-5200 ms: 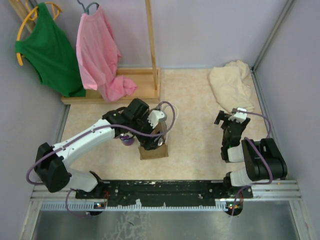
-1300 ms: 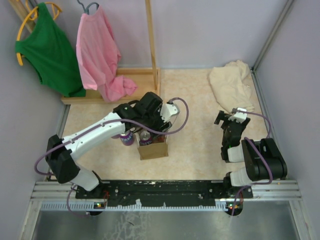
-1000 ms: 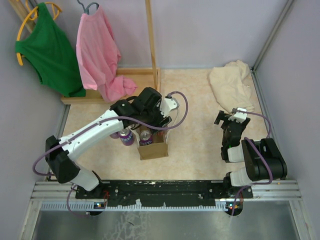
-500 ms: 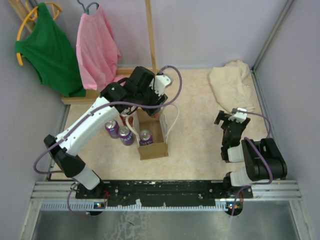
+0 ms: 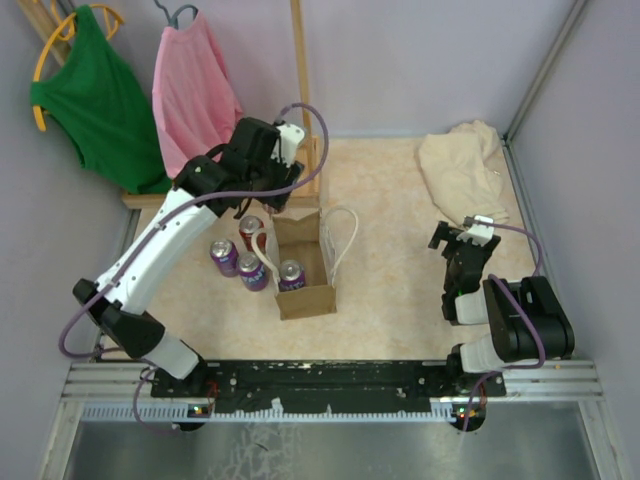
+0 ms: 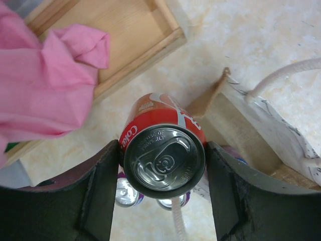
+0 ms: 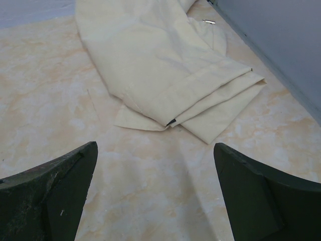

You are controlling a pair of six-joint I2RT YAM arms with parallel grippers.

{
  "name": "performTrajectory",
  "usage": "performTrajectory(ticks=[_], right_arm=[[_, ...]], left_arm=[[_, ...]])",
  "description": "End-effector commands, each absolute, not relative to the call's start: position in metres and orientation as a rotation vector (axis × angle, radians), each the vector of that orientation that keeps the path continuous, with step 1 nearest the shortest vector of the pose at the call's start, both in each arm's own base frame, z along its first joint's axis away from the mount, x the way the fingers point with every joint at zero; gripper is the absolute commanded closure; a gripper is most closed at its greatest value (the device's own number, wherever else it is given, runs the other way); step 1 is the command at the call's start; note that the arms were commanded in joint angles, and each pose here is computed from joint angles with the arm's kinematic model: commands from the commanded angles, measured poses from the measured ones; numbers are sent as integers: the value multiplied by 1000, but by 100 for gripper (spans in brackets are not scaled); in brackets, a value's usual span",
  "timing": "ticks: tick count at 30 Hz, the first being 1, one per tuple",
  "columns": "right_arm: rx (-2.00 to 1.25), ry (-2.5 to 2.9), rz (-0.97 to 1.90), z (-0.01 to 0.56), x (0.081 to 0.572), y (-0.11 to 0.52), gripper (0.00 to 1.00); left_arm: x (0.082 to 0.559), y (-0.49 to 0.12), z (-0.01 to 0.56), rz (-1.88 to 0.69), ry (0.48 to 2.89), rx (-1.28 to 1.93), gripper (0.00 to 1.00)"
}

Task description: Take the beverage out of the canvas bag

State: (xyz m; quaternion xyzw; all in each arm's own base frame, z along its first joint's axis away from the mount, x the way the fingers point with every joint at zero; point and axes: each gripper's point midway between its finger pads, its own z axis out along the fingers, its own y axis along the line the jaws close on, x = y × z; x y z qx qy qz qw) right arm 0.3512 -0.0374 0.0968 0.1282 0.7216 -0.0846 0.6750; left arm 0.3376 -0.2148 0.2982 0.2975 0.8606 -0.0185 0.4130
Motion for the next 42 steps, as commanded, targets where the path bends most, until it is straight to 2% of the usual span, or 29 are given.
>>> performTrajectory(ticks=[1, 7, 20, 36, 42], right_arm=[[289, 1579, -193, 108, 355, -39, 1], [289, 1580, -193, 108, 355, -39, 1], [289, 1580, -194, 108, 355, -39, 1], [290, 1579, -194, 108, 355, -39, 1], [289, 1579, -194, 109, 355, -39, 1]], left_arm=[[347, -174, 369, 19, 1996, 483, 100], [339, -129, 360, 156, 2051, 335, 100], [295, -59, 288, 145, 2198, -36, 100], [234, -71, 230, -142, 2293, -210, 100], [219, -71, 207, -166, 2345, -271, 100]])
